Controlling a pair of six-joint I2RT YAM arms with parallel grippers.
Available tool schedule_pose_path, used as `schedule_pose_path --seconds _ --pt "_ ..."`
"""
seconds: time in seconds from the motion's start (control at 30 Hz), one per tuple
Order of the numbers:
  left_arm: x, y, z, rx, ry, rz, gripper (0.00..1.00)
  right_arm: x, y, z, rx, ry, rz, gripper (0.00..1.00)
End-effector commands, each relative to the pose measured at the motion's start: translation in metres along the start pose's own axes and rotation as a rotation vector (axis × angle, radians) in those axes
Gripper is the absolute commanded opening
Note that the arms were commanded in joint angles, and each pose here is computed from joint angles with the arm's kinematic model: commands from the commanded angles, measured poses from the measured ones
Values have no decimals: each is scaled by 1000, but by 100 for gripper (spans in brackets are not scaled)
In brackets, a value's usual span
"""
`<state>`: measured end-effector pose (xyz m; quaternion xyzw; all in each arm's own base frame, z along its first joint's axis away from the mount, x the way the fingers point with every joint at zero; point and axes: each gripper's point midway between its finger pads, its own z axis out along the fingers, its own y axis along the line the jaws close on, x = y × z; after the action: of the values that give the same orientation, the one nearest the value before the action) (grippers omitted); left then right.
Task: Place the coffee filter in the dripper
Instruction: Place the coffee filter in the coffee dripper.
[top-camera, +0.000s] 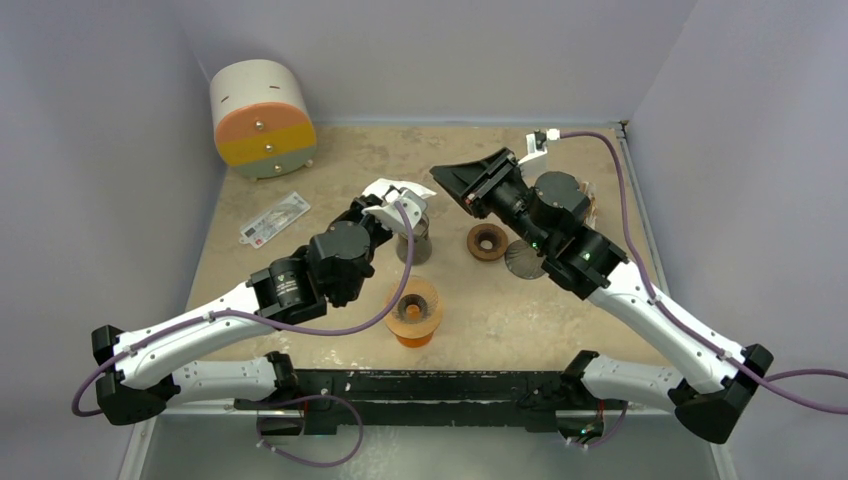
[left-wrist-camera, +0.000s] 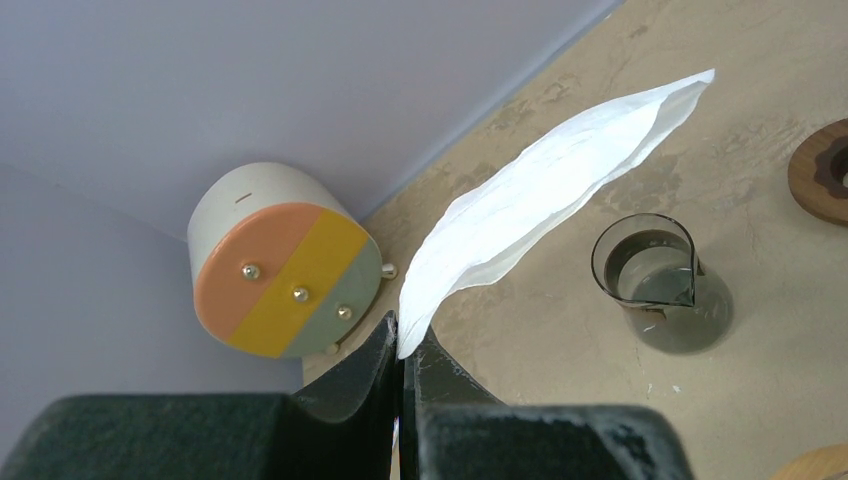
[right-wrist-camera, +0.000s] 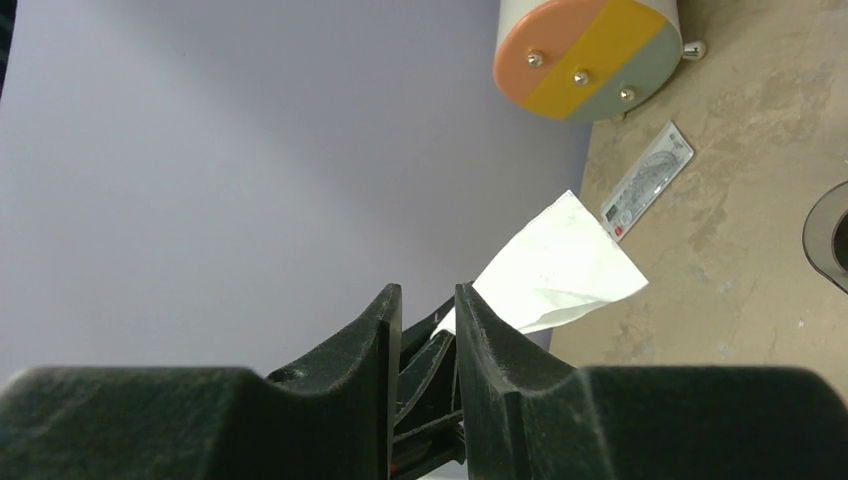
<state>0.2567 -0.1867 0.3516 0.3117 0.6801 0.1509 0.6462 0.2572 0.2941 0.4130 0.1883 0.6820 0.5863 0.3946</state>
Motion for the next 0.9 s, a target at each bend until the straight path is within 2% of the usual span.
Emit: schedule_pose_path --seconds 0.0,0.53,0.87 --pt "-5 6 0 -31 -11 -22 0 -3 4 -4 -10 -19 -13 30" --pt "-6 6 -1 -32 -14 -43 0 13 -14 -2 18 42 17 37" --pt "-7 7 0 -48 -5 -61 0 21 -16 3 16 79 51 37"
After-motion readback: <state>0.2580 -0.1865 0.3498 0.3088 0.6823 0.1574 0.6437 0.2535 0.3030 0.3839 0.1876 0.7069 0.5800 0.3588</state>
